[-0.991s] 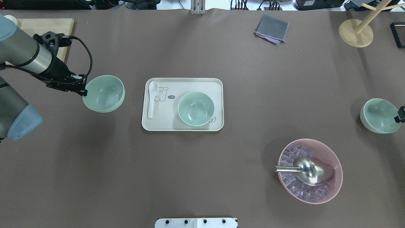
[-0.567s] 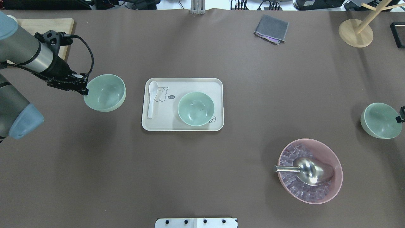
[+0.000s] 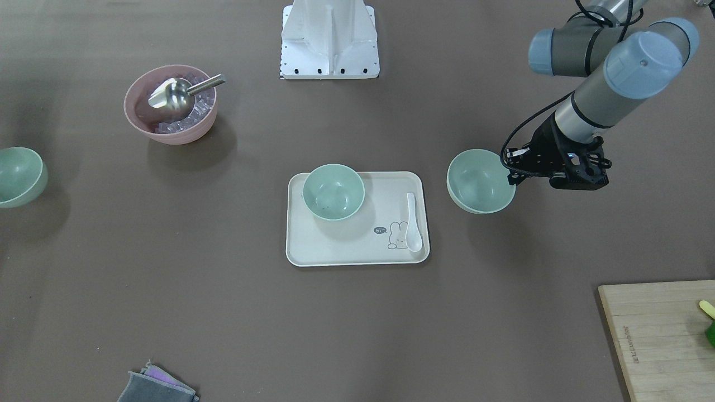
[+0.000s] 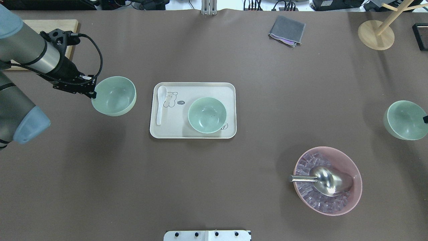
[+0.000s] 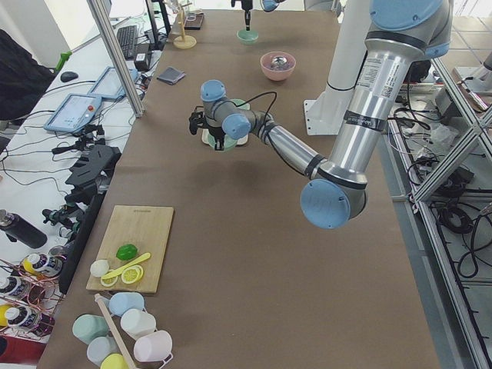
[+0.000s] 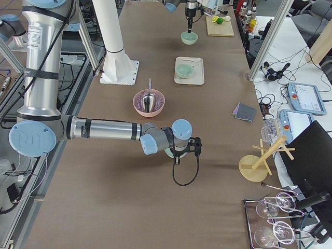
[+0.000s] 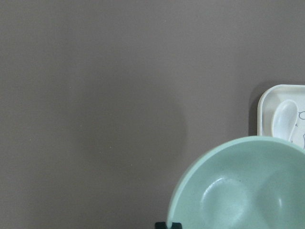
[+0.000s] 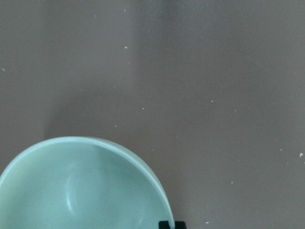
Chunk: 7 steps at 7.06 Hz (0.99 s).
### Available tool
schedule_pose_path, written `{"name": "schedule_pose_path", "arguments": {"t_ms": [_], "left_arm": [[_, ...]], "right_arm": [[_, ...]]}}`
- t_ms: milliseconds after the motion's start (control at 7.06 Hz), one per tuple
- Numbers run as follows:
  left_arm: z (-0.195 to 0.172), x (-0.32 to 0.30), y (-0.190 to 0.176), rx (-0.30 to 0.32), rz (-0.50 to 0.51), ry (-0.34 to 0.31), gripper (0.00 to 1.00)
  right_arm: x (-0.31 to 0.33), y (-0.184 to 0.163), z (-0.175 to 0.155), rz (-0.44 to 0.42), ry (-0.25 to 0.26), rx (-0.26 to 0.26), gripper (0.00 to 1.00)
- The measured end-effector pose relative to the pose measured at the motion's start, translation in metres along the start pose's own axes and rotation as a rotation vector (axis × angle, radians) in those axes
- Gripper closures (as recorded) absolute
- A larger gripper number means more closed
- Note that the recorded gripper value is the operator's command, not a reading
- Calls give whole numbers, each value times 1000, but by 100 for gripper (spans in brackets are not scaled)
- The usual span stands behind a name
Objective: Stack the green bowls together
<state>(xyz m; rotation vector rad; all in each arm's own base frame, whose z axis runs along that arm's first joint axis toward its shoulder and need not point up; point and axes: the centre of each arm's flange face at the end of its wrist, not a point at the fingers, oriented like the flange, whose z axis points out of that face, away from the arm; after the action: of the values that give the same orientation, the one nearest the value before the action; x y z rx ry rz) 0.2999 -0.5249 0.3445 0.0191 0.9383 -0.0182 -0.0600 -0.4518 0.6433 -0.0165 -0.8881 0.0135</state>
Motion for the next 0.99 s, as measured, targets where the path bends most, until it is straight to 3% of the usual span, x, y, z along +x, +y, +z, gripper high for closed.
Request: {"name": "schedule_pose_path", "arguments": {"t_ms": [425, 708, 991], "left_arm": [[-14, 93, -5, -17, -130, 27, 100], [-3, 159, 5, -38, -225, 50, 100], [19, 213, 18, -29, -257, 39, 100]], "right_arm": [[-14, -4, -28, 30, -32, 31, 100], [-27, -14, -35, 70, -38, 39, 100], [-40, -18, -41, 93, -40, 43, 100]]}}
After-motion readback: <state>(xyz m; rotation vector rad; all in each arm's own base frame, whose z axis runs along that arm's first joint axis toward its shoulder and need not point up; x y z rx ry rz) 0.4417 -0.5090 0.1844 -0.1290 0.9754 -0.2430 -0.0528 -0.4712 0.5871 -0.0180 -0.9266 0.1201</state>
